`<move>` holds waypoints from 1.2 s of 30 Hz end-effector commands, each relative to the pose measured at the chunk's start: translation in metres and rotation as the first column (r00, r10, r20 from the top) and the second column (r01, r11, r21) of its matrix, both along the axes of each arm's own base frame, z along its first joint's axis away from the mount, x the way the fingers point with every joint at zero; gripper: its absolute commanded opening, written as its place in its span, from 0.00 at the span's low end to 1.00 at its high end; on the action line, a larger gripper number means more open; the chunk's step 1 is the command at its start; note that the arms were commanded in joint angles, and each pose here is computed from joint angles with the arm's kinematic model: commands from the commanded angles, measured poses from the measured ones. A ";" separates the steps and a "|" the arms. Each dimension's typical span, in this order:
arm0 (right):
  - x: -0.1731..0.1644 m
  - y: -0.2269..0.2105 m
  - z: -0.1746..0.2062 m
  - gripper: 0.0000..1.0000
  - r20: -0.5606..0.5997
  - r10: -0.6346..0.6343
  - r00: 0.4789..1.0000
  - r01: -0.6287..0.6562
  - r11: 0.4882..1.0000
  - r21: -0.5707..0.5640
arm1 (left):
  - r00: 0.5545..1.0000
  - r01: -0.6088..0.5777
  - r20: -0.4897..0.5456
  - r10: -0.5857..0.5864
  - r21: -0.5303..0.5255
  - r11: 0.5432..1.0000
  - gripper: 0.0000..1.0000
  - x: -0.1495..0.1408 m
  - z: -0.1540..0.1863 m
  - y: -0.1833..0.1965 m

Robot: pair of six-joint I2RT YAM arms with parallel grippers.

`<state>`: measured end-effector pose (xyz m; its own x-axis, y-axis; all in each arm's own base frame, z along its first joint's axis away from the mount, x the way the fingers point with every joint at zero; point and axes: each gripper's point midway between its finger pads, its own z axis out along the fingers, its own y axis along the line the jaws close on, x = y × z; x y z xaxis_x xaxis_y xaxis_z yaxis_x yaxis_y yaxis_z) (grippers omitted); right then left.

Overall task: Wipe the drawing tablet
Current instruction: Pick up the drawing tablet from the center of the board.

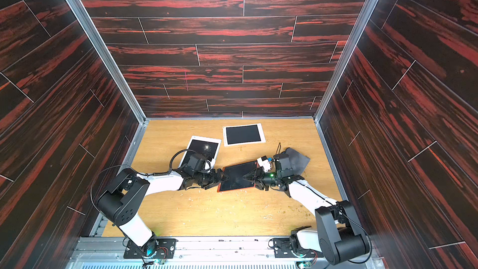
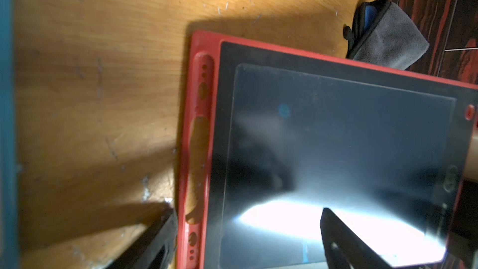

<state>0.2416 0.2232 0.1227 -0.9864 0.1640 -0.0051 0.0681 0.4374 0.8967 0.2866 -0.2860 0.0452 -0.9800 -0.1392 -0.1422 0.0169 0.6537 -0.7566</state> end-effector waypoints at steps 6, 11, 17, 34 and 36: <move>-0.006 -0.028 -0.031 0.30 -0.002 -0.012 1.000 0.011 0.963 -0.270 | 0.993 0.008 -0.122 0.004 0.094 0.996 0.88 -0.028 -0.033 0.017; -0.006 -0.029 -0.033 0.27 -0.001 -0.015 1.000 0.014 0.961 -0.276 | 0.994 0.011 -0.112 0.002 0.113 0.994 0.88 -0.027 -0.032 0.020; 0.000 -0.024 -0.019 0.00 0.032 -0.005 0.999 0.013 0.970 -0.244 | 0.999 0.022 0.043 -0.032 0.203 0.979 0.88 -0.011 0.007 0.030; 0.000 -0.003 0.078 0.00 -0.003 0.111 0.994 -0.110 0.986 -0.127 | 0.347 -0.036 0.605 -0.716 0.772 0.635 0.80 -0.045 0.167 -0.011; -0.003 -0.003 0.084 0.00 0.002 0.120 0.993 -0.119 0.985 -0.127 | 0.332 -0.058 0.617 -0.714 0.769 0.637 0.80 -0.045 0.170 -0.009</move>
<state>0.2522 0.2160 0.1840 -0.9958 0.0862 -0.0323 0.0251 0.5919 0.8056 0.2286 -0.3178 0.2049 -0.2538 0.5919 -0.7650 0.7480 0.6216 0.2327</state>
